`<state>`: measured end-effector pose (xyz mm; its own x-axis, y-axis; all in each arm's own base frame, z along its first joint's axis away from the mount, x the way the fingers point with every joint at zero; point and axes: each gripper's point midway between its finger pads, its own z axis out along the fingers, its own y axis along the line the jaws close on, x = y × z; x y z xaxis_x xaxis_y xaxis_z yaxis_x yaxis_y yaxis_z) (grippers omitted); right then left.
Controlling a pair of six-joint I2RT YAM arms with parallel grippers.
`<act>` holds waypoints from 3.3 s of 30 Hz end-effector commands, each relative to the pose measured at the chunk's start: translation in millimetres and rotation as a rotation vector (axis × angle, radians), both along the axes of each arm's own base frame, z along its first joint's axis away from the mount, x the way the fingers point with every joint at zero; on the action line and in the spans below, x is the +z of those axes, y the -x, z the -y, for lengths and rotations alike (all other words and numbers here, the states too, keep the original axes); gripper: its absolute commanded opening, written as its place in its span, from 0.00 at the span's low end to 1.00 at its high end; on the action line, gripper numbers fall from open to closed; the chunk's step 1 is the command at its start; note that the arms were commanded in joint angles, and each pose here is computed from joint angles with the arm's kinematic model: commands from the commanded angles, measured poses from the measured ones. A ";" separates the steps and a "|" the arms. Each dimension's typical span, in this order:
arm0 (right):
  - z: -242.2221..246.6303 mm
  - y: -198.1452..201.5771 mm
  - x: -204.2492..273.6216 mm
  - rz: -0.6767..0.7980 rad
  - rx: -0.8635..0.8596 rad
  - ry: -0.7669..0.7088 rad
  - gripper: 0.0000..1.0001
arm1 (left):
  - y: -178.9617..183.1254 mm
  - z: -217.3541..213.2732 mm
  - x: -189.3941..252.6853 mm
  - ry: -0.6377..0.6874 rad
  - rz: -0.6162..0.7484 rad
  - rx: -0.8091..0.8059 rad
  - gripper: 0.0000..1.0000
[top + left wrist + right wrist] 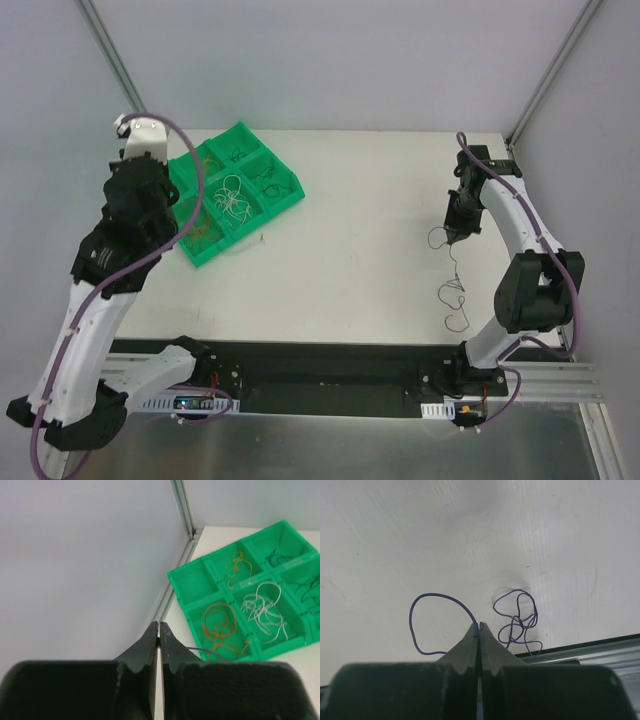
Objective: Untangle the cables
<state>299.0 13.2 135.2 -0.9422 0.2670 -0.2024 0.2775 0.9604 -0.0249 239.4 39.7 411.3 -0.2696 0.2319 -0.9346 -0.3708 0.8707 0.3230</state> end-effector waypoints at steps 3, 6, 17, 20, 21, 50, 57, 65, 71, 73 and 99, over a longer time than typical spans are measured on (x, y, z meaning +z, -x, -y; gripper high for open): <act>-37.3 17.8 14.9 0.034 0.063 -0.151 0.01 | -68.3 12.4 55.1 0.044 0.120 0.010 0.00; -45.9 29.1 15.0 0.039 0.082 -0.170 0.01 | -104.5 15.9 70.7 0.070 0.162 0.013 0.00; -65.7 68.7 12.4 0.041 0.136 -0.241 0.01 | -189.8 -7.5 95.6 0.142 0.259 0.110 0.00; -63.8 74.7 13.0 0.036 0.147 -0.233 0.00 | -198.6 -22.5 100.3 0.146 0.279 0.147 0.00; -63.3 75.1 13.9 0.041 0.147 -0.233 0.01 | -201.4 -29.0 100.1 0.143 0.279 0.163 0.00; -58.2 63.2 1.9 0.009 0.180 -0.210 0.01 | -233.0 -121.6 -104.9 0.410 0.006 0.385 0.00; -56.8 59.0 3.1 0.004 0.171 -0.211 0.01 | -240.1 -129.3 -133.5 0.440 -0.031 0.420 0.00; -53.1 58.1 4.4 0.001 0.161 -0.201 0.01 | -236.8 -146.3 -191.8 0.532 -0.107 0.548 0.00; -51.3 57.8 6.2 0.002 0.154 -0.196 0.01 | -231.8 -135.7 -243.8 0.620 -0.221 0.571 0.00; -52.0 57.2 6.7 0.003 0.156 -0.198 0.01 | -230.5 -133.6 -261.0 0.649 -0.258 0.592 0.00; -111.9 62.9 30.9 0.075 0.277 -0.362 0.01 | -141.1 77.7 -193.5 0.984 -0.362 0.079 0.72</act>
<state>234.1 97.6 140.9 -0.9850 0.0945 -0.1446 0.0557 0.9662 0.2518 414.1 23.7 213.5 -0.4470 -0.6399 -0.6251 -0.5904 0.7360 -0.3312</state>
